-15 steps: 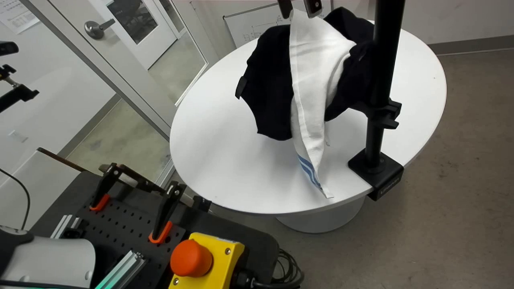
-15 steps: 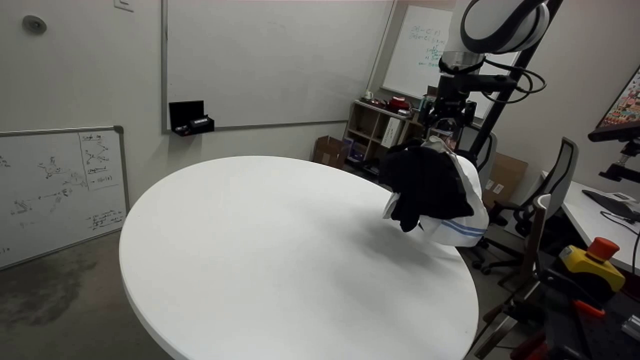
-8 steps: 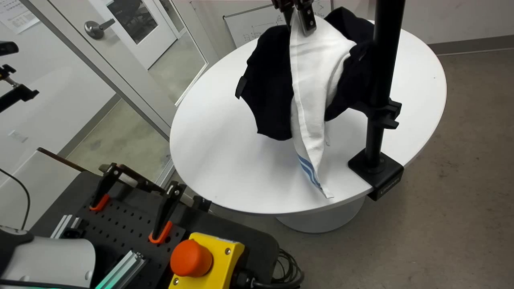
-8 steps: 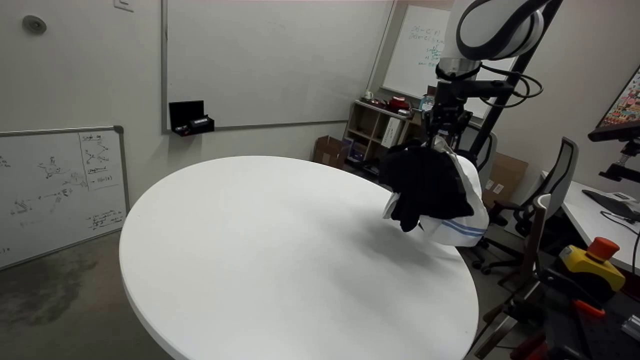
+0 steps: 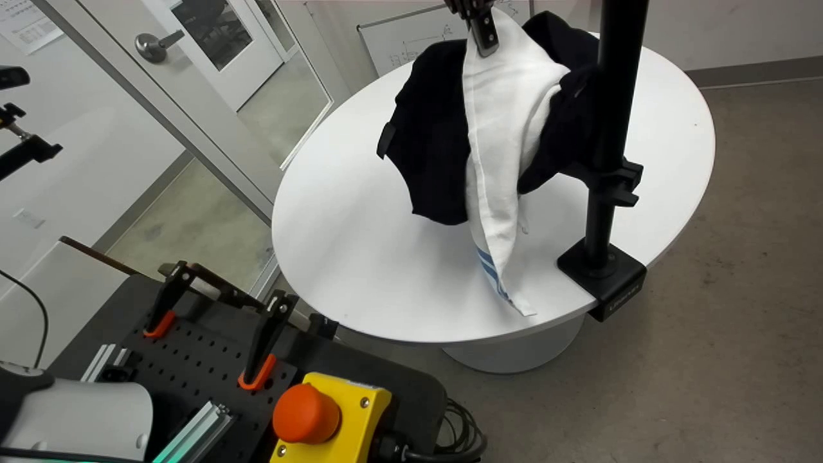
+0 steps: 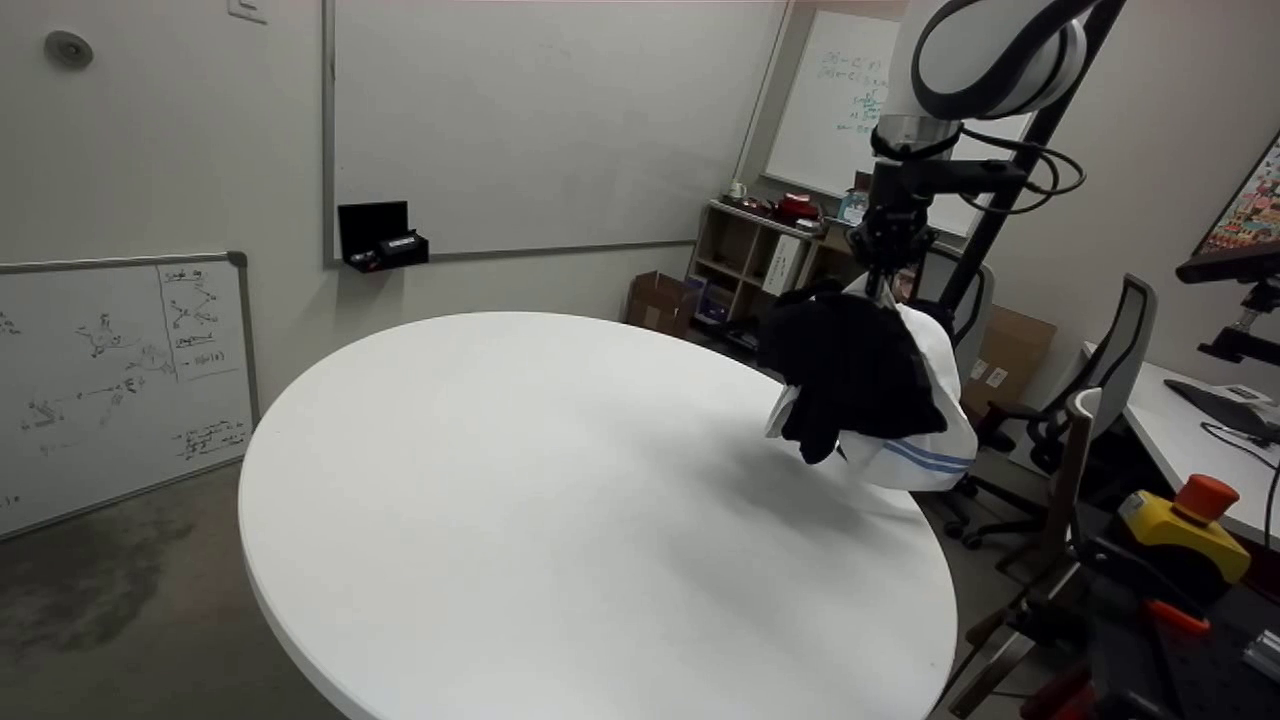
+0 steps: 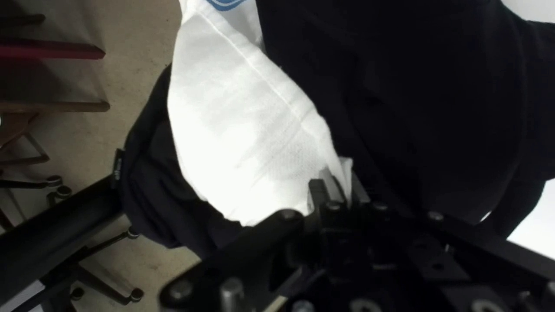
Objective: Pick up the white cloth and put it on the table
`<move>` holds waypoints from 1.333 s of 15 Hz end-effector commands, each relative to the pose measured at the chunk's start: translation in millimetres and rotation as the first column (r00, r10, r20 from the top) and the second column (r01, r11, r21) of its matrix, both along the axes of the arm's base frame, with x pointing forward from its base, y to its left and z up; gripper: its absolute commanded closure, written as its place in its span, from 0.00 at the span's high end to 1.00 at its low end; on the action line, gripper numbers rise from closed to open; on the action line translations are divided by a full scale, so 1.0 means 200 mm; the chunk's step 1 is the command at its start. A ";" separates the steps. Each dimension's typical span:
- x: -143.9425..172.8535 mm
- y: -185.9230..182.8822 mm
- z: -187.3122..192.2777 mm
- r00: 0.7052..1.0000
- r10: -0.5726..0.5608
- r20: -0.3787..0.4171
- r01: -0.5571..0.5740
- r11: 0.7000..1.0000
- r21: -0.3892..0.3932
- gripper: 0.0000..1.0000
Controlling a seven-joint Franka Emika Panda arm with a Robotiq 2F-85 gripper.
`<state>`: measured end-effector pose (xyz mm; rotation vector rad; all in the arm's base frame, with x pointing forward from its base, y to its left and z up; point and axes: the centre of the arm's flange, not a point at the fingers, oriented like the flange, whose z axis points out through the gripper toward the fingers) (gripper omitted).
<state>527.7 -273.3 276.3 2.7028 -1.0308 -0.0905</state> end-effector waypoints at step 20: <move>0.08 -0.04 0.74 0.965 -0.117 0.237 0.098 0.991 0.092 0.01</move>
